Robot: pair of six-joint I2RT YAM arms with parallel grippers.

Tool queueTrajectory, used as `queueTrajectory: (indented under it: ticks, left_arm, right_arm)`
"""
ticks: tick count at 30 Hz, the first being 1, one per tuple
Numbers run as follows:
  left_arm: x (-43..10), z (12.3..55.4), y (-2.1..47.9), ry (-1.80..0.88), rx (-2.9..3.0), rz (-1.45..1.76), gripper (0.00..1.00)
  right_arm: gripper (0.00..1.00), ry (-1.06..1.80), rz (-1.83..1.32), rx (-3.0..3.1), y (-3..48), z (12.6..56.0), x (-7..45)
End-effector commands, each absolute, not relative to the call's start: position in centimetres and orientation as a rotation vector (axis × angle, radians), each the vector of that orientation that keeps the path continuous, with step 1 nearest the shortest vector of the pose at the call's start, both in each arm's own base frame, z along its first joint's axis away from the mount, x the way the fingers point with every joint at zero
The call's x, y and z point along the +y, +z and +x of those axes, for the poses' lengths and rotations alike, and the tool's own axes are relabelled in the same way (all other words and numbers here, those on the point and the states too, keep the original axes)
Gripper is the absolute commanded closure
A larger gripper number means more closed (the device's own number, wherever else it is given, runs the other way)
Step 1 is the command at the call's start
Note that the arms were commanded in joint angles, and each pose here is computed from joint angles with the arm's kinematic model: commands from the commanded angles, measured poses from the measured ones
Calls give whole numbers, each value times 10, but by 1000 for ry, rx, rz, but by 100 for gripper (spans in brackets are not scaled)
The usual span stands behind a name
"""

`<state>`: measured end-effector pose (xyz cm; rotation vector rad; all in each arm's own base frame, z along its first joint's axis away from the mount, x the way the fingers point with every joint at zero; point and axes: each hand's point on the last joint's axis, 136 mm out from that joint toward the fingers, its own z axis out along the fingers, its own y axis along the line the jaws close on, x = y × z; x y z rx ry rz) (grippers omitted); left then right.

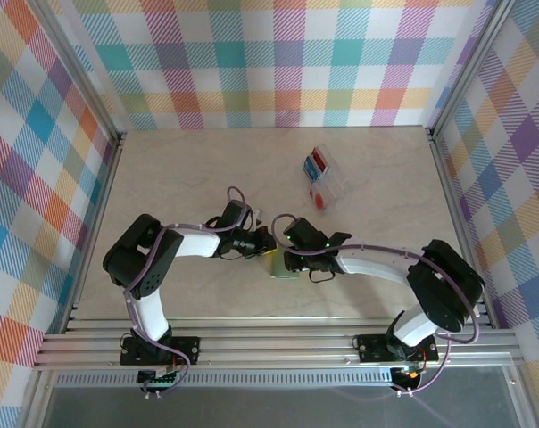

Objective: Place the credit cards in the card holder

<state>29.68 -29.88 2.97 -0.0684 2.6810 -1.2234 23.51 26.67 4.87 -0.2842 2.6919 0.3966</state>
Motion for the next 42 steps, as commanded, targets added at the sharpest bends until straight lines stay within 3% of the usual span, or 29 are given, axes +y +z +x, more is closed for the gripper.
queueTrajectory:
  ticks: [1, 5, 17, 20, 23, 25, 34, 42]
  left_arm:
    - [-277, 280, 5, -1071, 2784, -179, 100]
    - [-270, 278, 8, -1030, 2776, -201, 100]
    - [-274, 274, 3, -1034, 2790, -201, 100]
    - [-275, 274, 4, -1036, 2787, -195, 100]
    - [-275, 274, 7, -1032, 2784, -185, 100]
    - [-275, 275, 14, -1036, 2774, -169, 100]
    - [-284, 280, 68, -1121, 2651, -38, 100]
    - [-303, 280, 60, -1160, 2685, 13, 100]
  right_arm:
    - [63, 320, -268, 2698, 49, 239, 268]
    - [57, 284, -290, 2717, 39, 236, 272]
    - [58, 87, -323, 2680, 19, 243, 275]
    - [68, 46, -321, 2668, 12, 245, 272]
    - [91, 43, -323, 2654, 11, 247, 273]
    - [100, 57, -332, 2641, 16, 248, 275]
    - [100, 202, -370, 2608, 50, 242, 285]
    - [100, 233, -383, 2612, 58, 241, 291]
